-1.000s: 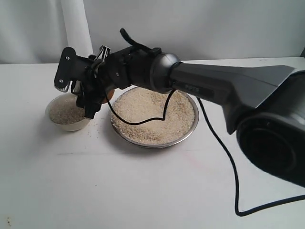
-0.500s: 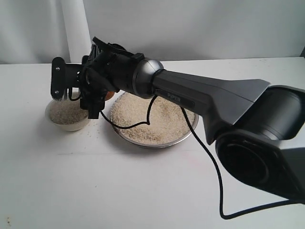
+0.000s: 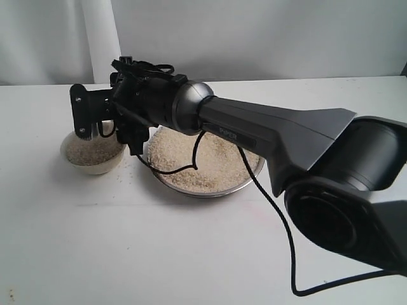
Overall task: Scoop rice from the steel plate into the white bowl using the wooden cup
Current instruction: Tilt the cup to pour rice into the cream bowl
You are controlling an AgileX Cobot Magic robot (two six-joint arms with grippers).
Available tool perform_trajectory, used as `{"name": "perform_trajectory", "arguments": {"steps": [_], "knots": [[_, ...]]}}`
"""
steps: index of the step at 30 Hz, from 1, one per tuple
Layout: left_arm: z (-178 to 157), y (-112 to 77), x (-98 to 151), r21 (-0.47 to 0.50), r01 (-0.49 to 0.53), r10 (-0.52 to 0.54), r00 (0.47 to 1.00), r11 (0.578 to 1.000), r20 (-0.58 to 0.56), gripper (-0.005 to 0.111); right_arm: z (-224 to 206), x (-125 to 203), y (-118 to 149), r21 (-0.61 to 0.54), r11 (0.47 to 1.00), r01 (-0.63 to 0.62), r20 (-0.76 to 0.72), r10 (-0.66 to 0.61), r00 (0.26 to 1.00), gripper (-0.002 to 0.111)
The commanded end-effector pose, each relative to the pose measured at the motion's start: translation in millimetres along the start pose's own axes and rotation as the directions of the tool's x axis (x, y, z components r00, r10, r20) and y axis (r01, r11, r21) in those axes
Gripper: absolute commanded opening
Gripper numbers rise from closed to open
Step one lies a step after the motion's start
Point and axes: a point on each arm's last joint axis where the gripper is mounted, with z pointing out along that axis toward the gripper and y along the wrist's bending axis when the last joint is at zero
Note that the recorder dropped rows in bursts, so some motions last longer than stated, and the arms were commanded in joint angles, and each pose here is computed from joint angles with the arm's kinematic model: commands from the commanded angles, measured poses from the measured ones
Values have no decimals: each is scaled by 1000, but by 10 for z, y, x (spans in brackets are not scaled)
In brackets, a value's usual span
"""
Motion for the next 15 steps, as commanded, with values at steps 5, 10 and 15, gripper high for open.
{"name": "perform_trajectory", "arguments": {"steps": [5, 10, 15], "knots": [[-8, -10, -29, 10, 5, -5, 1000, 1000, 17, 0, -37, -118, -74, 122, 992, 42, 21, -45, 999, 0], [-8, -10, -29, 10, 5, -5, 1000, 1000, 17, 0, 4, -177, 8, 124, 984, 132, 17, -135, 991, 0], [-8, -10, -29, 10, 5, -5, 1000, 1000, 17, 0, 31, -201, 52, 132, 967, 218, -3, -219, 976, 0]]}}
